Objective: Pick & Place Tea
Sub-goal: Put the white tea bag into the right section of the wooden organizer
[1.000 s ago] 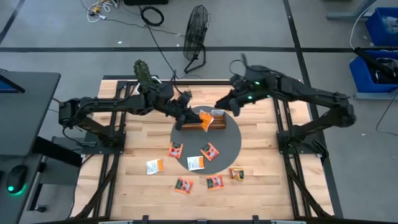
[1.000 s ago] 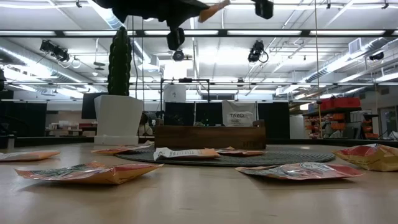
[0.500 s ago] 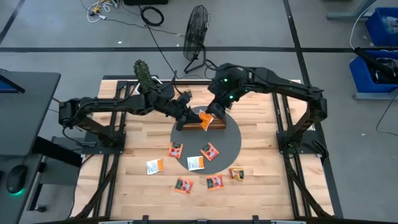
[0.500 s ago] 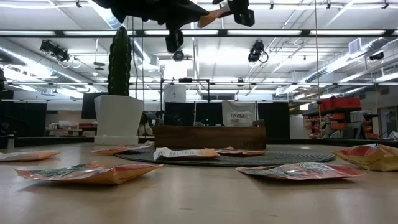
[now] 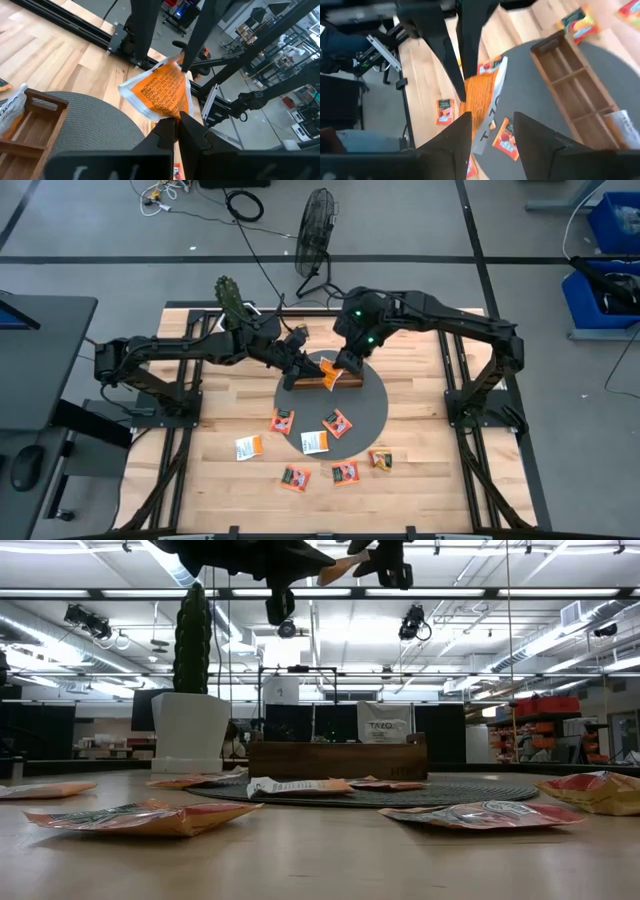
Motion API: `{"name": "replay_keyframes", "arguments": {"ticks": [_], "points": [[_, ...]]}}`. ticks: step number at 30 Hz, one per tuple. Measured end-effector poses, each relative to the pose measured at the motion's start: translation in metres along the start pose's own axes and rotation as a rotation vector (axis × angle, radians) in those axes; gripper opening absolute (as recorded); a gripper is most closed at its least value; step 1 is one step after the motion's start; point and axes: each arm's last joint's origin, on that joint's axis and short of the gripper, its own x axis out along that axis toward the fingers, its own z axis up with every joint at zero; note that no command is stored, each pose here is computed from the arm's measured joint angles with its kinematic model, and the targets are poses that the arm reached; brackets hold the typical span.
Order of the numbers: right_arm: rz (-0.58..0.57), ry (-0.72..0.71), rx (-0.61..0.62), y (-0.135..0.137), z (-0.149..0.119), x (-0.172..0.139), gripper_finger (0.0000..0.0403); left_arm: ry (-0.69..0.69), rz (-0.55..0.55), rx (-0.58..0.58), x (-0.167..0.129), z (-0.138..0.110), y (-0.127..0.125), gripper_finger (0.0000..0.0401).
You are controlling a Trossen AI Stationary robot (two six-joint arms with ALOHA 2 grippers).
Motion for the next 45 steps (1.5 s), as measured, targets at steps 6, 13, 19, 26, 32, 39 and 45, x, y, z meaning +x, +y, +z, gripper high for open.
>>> {"name": "replay_keyframes", "arguments": {"ticks": [6,13,19,26,32,39,45], "points": [[0.009,-0.005,-0.007,0.000,0.002,0.003,0.0147,0.001,0.000,-0.001,0.000,0.000,0.000,0.0012],[0.028,0.008,-0.019,0.000,0.001,0.004,0.0063,0.003,0.002,-0.002,0.000,0.000,0.000,0.0007],[0.030,0.007,-0.024,0.000,0.001,0.004,0.0012,0.012,0.007,0.005,0.000,-0.001,0.001,0.0014],[0.035,-0.009,-0.050,0.002,0.000,-0.003,0.0003,0.012,0.011,0.045,0.000,-0.001,0.001,0.0022],[0.027,-0.028,-0.068,0.004,-0.003,-0.014,0.0001,0.002,0.037,0.045,0.000,-0.001,0.001,0.0036],[-0.020,-0.070,-0.102,0.007,-0.008,-0.030,0.0001,0.022,0.066,0.066,0.000,-0.004,0.004,0.0041],[-0.117,-0.074,-0.182,0.007,-0.016,-0.042,0.0000,0.077,0.170,0.054,-0.001,-0.011,0.010,0.0034]]}}
